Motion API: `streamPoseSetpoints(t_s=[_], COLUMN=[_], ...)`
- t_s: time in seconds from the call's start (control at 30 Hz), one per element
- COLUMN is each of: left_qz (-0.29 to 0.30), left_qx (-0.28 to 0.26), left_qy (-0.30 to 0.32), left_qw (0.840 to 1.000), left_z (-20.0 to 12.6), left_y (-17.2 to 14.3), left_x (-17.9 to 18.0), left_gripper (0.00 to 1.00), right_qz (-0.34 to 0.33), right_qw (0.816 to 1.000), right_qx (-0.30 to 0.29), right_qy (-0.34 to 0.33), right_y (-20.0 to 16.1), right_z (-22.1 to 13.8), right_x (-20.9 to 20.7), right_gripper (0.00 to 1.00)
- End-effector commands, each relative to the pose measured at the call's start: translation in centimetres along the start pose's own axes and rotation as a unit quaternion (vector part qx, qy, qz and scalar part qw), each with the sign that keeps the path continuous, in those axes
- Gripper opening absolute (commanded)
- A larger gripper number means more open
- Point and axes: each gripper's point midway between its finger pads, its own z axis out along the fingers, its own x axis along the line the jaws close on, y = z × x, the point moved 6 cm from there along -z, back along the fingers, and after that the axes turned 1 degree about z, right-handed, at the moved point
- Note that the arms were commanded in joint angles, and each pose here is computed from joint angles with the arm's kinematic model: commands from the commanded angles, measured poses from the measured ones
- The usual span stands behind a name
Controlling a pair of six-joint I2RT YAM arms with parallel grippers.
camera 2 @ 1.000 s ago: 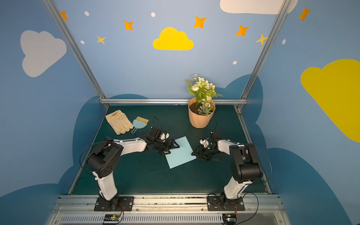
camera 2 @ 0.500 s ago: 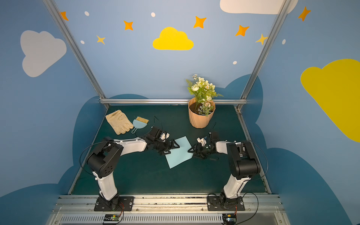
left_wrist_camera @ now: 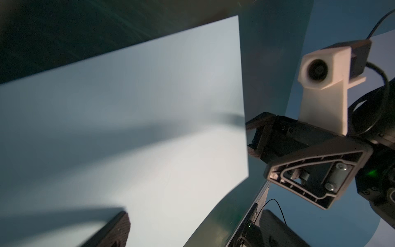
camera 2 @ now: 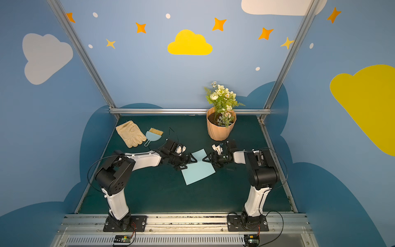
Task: Fold the square paper diagonally
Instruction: Pick up the paper from the center of the board.
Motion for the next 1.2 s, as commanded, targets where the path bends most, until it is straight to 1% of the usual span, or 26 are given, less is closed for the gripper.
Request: streamPoseSetpoints(t_s=[0.0,0.13,0.23,0.37,0.43,0.5,0.53,0.63,0.73,0.83,0.9,0.93,1.0,1.07,1.1,1.17], left_qz=[-0.033,-0.032,-0.028,-0.013,0.003,0.027,0.038,0.069,0.085,0.056,0.031,0.004,-0.055,-0.083,-0.105,-0.138], left_qx=[0.02,0.017,0.013,0.005,-0.006,-0.025,-0.035,-0.083,-0.143,-0.193,-0.211,-0.216,-0.205,-0.177,-0.163,-0.156], left_qy=[0.068,0.068,0.066,0.06,0.057,0.056,0.057,0.059,0.061,0.065,0.052,0.044,0.012,-0.044,-0.067,-0.103], left_qw=[0.997,0.997,0.997,0.998,0.998,0.998,0.997,0.992,0.984,0.978,0.976,0.975,0.977,0.98,0.979,0.973], left_z=[1.1,0.9,0.7,0.0,-0.9,-2.3,-3.3,-6.9,-11.2,-14.9,-16.2,-16.6,-16.4,-15.5,-14.8,-13.6], left_y=[-1.1,-1.0,-0.9,-0.6,-0.5,-0.2,-0.1,0.1,-0.3,-1.4,-2.4,-2.9,-3.9,-4.6,-5.0,-5.3], left_x=[3.7,3.6,3.3,2.6,1.9,0.9,0.4,-1.1,-1.8,-1.3,-0.9,-0.5,-0.1,-0.3,-0.3,-0.1], left_gripper=[0.98,0.98,0.98,0.98,0.98,0.98,0.99,1.0,1.0,1.0,1.0,1.0,1.0,1.0,1.0,1.0], right_qz=[-0.023,0.011,0.045,0.072,0.076,0.079,0.082,0.075,0.061,0.075,0.097,0.114,0.14,0.173,0.185,0.208], right_qw=[1.0,0.999,0.997,0.994,0.994,0.994,0.993,0.995,0.998,0.997,0.993,0.99,0.984,0.977,0.973,0.965], right_qx=[0.014,0.037,0.057,0.074,0.073,0.072,0.07,0.055,0.028,-0.012,-0.039,-0.054,-0.074,-0.089,-0.099,-0.112], right_qy=[-0.016,-0.022,-0.028,-0.035,-0.04,-0.038,-0.038,-0.037,-0.013,0.032,0.058,0.065,0.08,0.091,0.101,0.117], right_y=[0.4,-0.7,-2.1,-2.7,-2.4,-2.1,-1.9,-1.6,-1.5,-1.7,-1.8,-2.0,-2.5,-3.2,-3.4,-3.7], right_z=[0.1,0.2,0.5,0.8,0.7,0.5,0.2,-0.8,-2.6,-4.7,-5.9,-6.4,-7.1,-7.4,-7.7,-8.0], right_x=[-0.3,-0.7,-1.5,-2.0,-1.8,-1.2,-1.0,0.3,2.3,4.1,5.0,5.3,6.0,6.2,6.4,6.7], right_gripper=[0.73,0.68,0.6,0.39,0.24,0.06,0.0,0.0,0.0,0.0,0.0,0.0,0.0,0.0,0.0,0.0])
